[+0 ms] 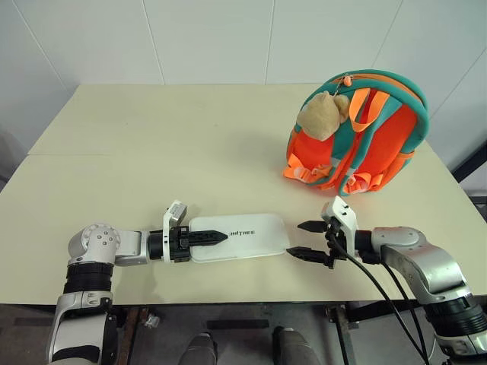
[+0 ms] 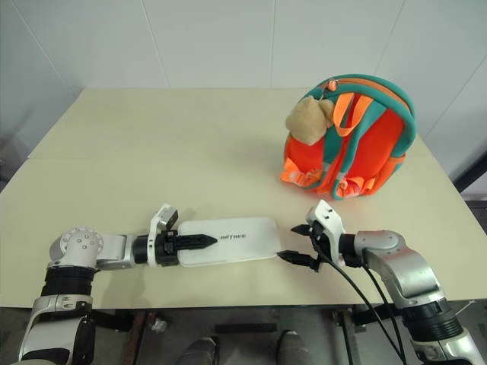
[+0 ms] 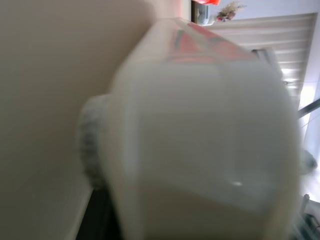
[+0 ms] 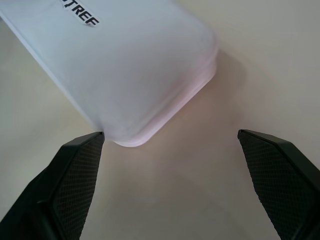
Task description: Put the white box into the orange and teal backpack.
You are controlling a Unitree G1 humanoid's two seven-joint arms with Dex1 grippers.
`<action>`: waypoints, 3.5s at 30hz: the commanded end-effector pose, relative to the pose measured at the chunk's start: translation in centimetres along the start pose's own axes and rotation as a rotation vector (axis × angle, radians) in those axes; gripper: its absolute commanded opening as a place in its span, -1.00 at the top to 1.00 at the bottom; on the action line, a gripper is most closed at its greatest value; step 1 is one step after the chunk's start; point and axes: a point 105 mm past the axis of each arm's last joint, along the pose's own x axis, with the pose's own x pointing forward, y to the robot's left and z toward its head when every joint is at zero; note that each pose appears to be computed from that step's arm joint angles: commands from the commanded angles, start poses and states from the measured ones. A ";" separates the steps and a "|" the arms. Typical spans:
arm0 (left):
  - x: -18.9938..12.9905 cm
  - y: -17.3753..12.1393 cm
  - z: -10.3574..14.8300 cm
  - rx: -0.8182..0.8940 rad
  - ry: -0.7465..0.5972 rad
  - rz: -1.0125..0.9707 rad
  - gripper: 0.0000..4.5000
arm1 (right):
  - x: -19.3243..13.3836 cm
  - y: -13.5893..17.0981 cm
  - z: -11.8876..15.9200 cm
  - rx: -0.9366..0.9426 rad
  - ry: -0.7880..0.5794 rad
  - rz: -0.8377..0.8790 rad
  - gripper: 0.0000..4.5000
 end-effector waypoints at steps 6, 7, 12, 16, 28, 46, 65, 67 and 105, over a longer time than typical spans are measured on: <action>-1.0 0.3 1.0 0.041 -0.052 0.052 0.35 | -8.7 -5.7 6.2 -0.060 -0.197 -0.411 -1.00; -1.2 0.5 1.0 0.055 -0.054 0.068 0.35 | -9.6 -6.5 7.0 -0.069 -0.214 -0.454 -1.00; -1.4 1.0 1.8 0.114 -0.069 0.104 0.35 | -10.8 -9.1 9.6 -0.109 -0.253 -0.536 -1.00; -1.3 1.0 1.9 0.147 -0.068 0.096 0.35 | -8.9 -10.0 11.3 -0.088 -0.303 -0.478 -1.00; -3.9 0.7 2.1 0.208 -0.166 0.099 0.35 | -2.0 -11.1 13.4 0.010 -0.404 -0.235 -1.00; -11.2 -0.1 6.8 0.452 -0.521 0.253 0.35 | -2.4 2.0 15.8 -0.051 -0.437 0.676 1.00; -13.5 -6.9 5.7 1.057 -0.552 0.165 0.35 | -5.1 4.0 9.6 0.117 -0.143 0.768 1.00; -13.6 -7.1 5.6 1.062 -0.549 0.169 0.35 | -5.0 3.5 9.5 0.118 -0.139 0.752 1.00; -6.4 -12.9 4.9 1.359 -0.262 -0.142 0.35 | -5.7 3.2 7.7 0.121 -0.063 0.685 1.00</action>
